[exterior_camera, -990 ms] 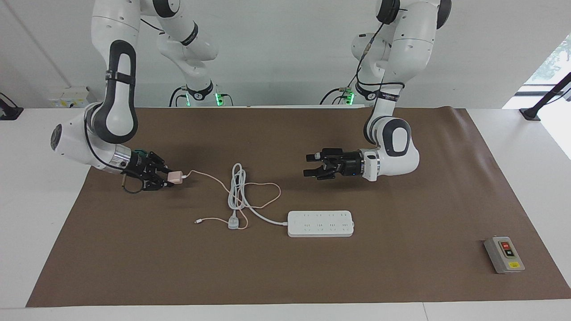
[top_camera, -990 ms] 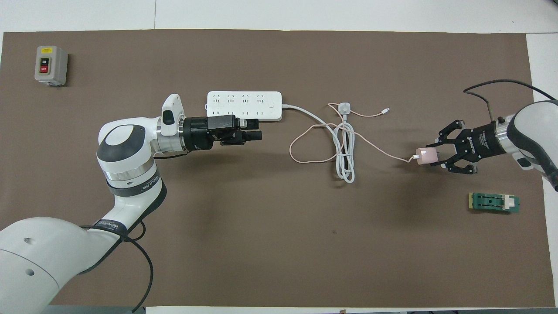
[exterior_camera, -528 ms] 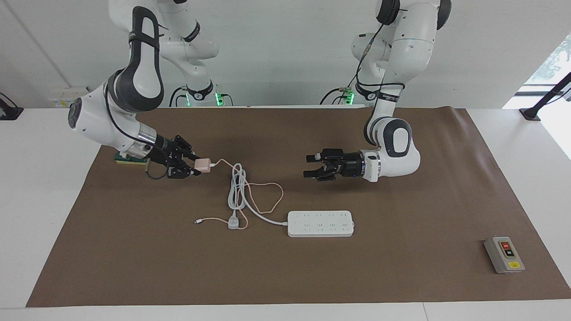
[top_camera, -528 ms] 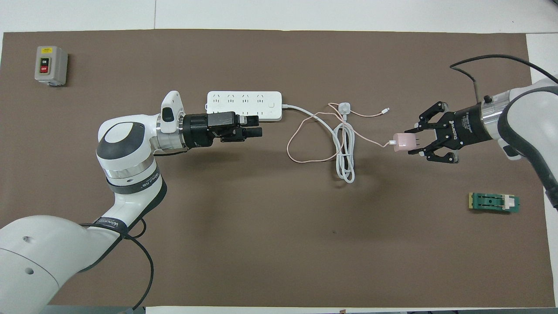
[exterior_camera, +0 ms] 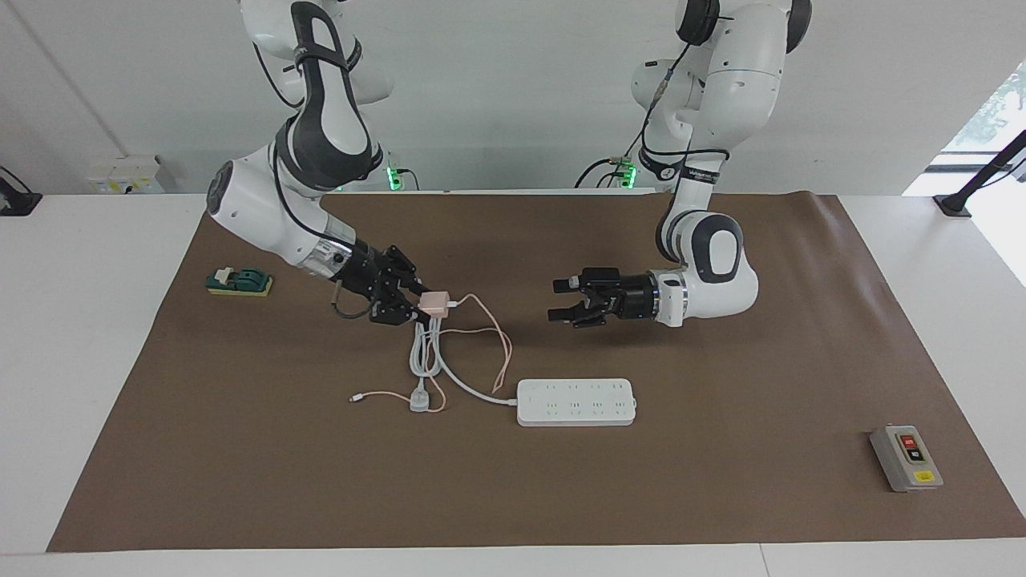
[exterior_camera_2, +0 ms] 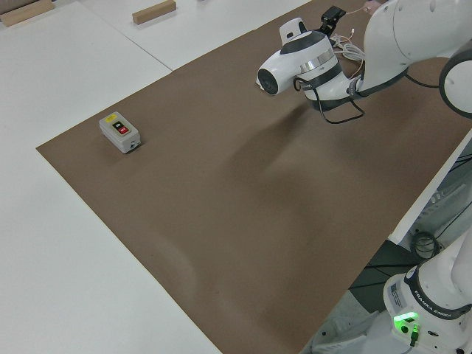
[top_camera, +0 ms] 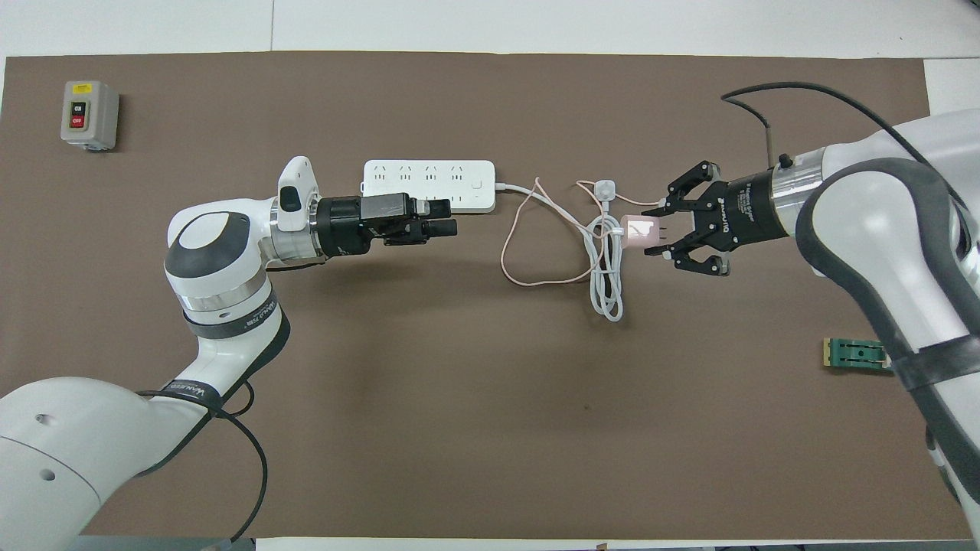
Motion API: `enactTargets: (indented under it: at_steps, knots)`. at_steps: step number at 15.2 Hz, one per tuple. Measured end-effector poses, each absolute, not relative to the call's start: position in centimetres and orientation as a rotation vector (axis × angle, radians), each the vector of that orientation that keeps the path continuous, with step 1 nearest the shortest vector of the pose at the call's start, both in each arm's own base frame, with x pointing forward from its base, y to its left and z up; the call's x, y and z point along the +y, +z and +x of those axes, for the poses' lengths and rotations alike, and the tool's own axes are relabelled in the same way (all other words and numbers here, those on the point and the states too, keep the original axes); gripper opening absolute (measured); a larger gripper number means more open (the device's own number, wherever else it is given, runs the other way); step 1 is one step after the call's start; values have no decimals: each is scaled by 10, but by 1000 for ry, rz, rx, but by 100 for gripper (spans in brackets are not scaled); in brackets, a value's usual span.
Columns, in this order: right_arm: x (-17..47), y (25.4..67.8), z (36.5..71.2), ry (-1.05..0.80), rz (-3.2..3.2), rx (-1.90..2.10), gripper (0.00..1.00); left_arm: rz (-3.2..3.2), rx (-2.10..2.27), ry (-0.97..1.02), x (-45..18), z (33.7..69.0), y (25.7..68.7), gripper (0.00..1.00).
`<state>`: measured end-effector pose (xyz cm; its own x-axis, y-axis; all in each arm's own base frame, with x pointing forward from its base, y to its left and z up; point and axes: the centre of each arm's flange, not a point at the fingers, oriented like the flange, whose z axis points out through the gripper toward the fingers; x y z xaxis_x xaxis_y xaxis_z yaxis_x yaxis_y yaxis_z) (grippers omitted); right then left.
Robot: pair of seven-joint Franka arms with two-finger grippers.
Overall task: Plug charger into power strip
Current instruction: 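Lift the pink charger with the right gripper toward the left gripper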
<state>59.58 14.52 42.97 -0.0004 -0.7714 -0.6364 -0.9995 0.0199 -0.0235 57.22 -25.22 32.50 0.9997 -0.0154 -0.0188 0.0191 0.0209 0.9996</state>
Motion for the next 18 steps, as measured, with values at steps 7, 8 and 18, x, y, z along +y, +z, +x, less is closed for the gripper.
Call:
enactTargets:
  at_steps: [7, 8, 18]
  knots:
    - [226, 415, 615, 639, -1825, 1836, 47, 1569, 23, -16, -249, 574, 319, 100]
    - [234, 412, 617, 636, -1833, 1832, 47, 1576, 29, -11, -248, 575, 318, 100]
    - [300, 411, 626, 625, -1857, 1902, 47, 1613, 49, 11, -251, 577, 315, 100]
